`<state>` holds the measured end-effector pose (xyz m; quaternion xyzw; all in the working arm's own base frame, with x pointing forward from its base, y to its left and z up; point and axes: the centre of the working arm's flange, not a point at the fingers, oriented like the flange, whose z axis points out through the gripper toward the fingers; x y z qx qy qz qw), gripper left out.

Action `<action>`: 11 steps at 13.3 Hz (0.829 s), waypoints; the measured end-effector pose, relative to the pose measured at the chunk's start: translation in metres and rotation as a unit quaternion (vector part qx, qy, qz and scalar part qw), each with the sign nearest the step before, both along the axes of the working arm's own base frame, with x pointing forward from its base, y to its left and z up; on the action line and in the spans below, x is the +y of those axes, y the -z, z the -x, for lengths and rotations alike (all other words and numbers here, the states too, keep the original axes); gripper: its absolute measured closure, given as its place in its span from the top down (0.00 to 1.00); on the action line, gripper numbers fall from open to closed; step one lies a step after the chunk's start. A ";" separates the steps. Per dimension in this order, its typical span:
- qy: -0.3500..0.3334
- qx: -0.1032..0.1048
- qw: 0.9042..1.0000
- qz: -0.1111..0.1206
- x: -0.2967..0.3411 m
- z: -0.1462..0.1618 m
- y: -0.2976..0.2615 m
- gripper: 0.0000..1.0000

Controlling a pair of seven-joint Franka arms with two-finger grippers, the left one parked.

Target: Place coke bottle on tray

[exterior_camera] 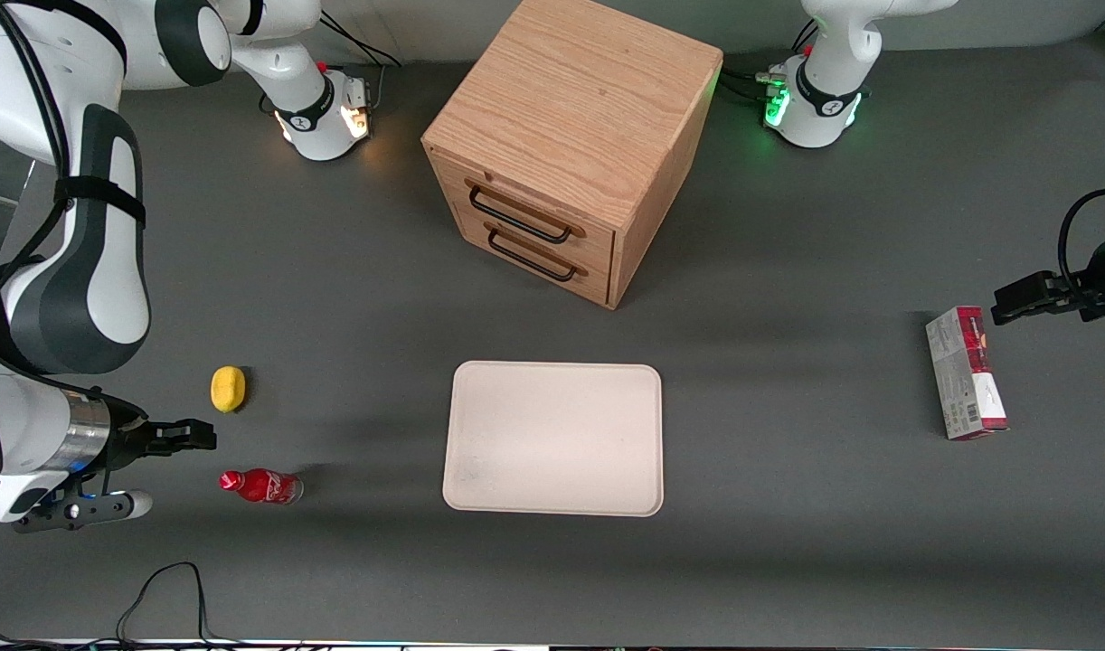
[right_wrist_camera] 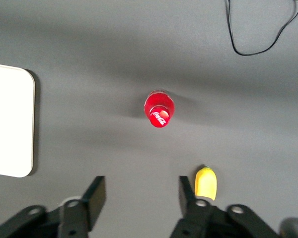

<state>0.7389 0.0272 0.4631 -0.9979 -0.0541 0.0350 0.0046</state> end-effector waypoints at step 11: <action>0.004 -0.024 1.000 0.005 -0.008 -0.022 0.126 1.00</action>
